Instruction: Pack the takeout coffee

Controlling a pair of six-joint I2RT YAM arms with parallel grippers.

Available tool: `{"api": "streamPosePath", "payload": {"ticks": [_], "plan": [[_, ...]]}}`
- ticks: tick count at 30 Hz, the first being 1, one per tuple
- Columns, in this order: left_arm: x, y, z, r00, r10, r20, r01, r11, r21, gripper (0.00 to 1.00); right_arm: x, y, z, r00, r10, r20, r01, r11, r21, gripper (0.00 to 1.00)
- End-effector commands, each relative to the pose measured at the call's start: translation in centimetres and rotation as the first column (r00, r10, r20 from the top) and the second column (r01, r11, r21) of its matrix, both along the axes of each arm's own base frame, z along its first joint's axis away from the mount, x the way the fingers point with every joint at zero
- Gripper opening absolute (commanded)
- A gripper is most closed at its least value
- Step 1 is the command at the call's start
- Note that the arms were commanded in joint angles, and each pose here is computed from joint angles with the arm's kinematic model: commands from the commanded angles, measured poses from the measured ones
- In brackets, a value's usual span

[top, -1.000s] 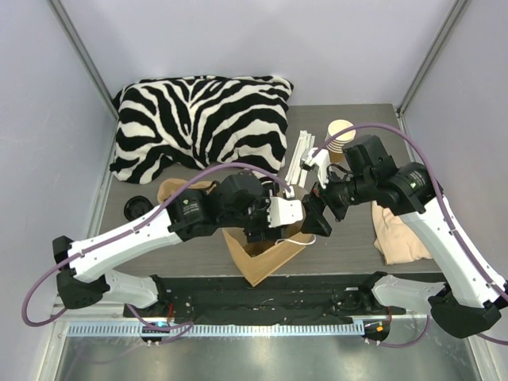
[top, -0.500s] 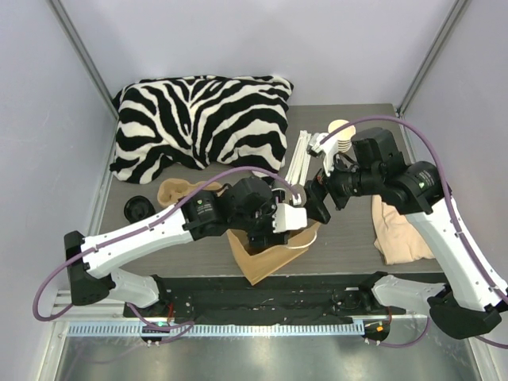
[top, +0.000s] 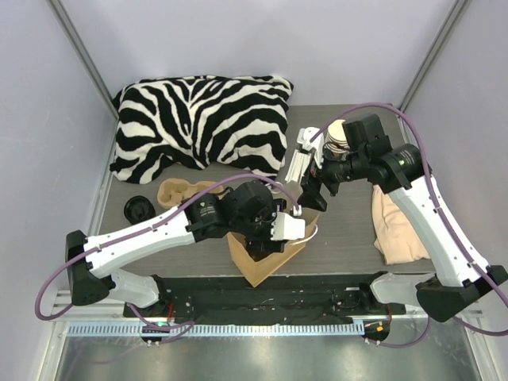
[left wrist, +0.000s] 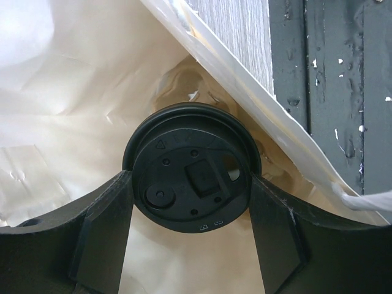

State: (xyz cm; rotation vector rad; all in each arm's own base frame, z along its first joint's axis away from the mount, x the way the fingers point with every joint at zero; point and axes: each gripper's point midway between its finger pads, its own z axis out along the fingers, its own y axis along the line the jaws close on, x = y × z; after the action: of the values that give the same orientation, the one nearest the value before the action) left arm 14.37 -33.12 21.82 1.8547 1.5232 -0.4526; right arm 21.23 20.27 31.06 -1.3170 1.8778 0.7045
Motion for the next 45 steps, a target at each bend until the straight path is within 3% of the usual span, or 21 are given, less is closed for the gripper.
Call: {"api": "streamPosePath", "payload": {"ticks": [1,8,15,19,24,30,34,39,45], "plan": [[-0.2,-0.4,1.4,0.999,-0.047,0.022,0.048,0.998,-0.044,0.00,2.1,1.9,2.0,0.977,0.134,0.169,-0.142,0.989,0.036,0.99],[0.1,-0.2,1.2,0.999,-0.044,0.015,0.044,0.998,-0.039,0.00,3.6,3.7,1.2,0.950,0.239,0.201,-0.250,0.968,0.028,0.93],[0.5,0.0,1.2,0.999,-0.041,0.000,0.041,0.999,-0.035,0.00,2.6,6.0,-0.4,0.919,0.350,0.181,-0.360,0.933,0.022,0.84],[0.6,0.3,0.9,0.999,-0.039,-0.001,0.039,0.999,-0.024,0.00,2.8,6.7,-1.1,0.917,0.363,0.165,-0.370,0.929,0.017,0.59],[0.7,0.7,1.1,0.999,-0.035,-0.007,0.035,0.999,-0.027,0.00,2.4,6.5,-1.4,0.918,0.371,0.137,-0.376,0.927,0.006,0.43],[1.7,1.1,1.6,1.000,-0.005,0.000,0.005,0.999,-0.035,0.00,1.5,6.3,-1.4,0.922,0.359,0.146,-0.362,0.932,-0.008,0.01],[3.5,1.4,2.5,0.996,0.086,-0.014,-0.087,0.995,-0.055,0.00,2.9,5.9,-0.3,0.976,0.175,0.132,-0.180,0.983,0.024,0.01],[5.4,2.0,4.2,0.978,0.207,-0.017,-0.208,0.973,-0.100,0.00,5.5,5.2,2.3,0.979,-0.101,0.177,0.078,0.988,0.136,0.01],[6.9,2.3,4.4,0.952,0.307,0.007,-0.303,0.944,-0.132,0.00,3.6,4.7,2.5,0.976,-0.195,0.096,0.169,0.959,0.229,0.01]]}}
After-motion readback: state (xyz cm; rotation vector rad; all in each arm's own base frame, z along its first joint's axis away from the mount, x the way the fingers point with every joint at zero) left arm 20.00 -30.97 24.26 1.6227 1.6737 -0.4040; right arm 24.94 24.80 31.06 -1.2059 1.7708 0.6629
